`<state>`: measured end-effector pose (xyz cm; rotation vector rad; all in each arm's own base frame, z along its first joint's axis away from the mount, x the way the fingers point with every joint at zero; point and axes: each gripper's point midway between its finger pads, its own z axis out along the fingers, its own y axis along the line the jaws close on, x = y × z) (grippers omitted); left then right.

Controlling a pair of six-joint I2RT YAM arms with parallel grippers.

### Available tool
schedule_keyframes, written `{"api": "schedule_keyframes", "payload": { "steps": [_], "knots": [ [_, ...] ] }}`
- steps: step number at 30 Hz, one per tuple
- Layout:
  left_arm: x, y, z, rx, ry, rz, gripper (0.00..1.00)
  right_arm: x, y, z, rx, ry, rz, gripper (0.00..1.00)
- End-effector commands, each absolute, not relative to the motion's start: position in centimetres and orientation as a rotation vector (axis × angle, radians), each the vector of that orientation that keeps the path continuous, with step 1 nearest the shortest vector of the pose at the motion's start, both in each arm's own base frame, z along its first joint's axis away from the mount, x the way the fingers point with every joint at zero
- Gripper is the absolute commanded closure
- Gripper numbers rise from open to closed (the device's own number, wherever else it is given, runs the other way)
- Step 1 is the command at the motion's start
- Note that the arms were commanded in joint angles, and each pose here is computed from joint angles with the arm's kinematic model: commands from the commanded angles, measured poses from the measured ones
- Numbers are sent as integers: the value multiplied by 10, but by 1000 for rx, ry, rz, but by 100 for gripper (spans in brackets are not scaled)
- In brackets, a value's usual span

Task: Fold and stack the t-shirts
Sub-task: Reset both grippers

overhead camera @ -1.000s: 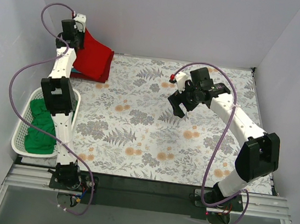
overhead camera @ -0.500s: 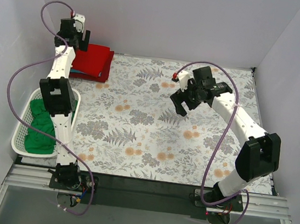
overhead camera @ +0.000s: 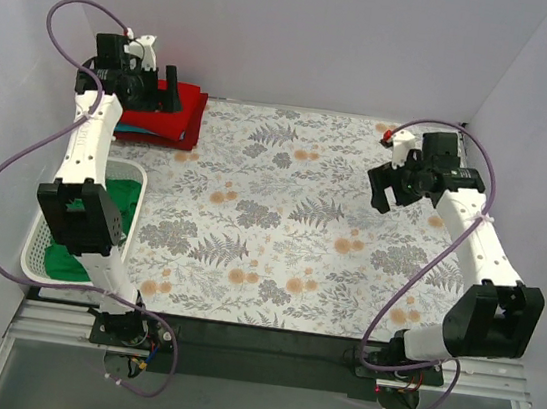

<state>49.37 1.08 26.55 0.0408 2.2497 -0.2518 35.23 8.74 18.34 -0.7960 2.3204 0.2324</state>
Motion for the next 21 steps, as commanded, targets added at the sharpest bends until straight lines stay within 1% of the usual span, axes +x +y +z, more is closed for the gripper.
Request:
{"api": "schedule_keyframes", "payload": {
  "steps": [1, 2, 3, 4, 5, 8, 10, 11, 12, 18, 21],
  "knots": [
    [434, -22, 238, -1, 2410, -503, 10, 331, 76, 186, -767, 2322, 254, 2],
    [421, -27, 244, 13, 2395, -523, 10, 323, 72, 175, -757, 2352, 263, 2],
    [411, -35, 245, 61, 2386, -567, 10, 317, 71, 178, -750, 2343, 264, 2],
    [397, -39, 229, 63, 2427, -593, 10, 311, 69, 173, -745, 2354, 271, 2],
    [386, -44, 235, 87, 2409, -594, 10, 303, 68, 164, -738, 2376, 287, 2],
    [355, -55, 207, 127, 2493, -599, 10, 287, 66, 159, -710, 2383, 313, 2],
    [340, -61, 202, 183, 2497, -560, 9, 275, 64, 151, -686, 2402, 332, 2],
    [329, -63, 187, 187, 2536, -552, 9, 271, 63, 148, -670, 2407, 347, 2],
    [322, -69, 190, 217, 2522, -543, 9, 264, 62, 145, -655, 2414, 358, 2],
    [301, -87, 177, 249, 2550, -536, 9, 244, 62, 143, -602, 2404, 399, 2],
    [303, -89, 188, 244, 2520, -530, 9, 242, 57, 151, -569, 2375, 391, 2]
  ]
}}
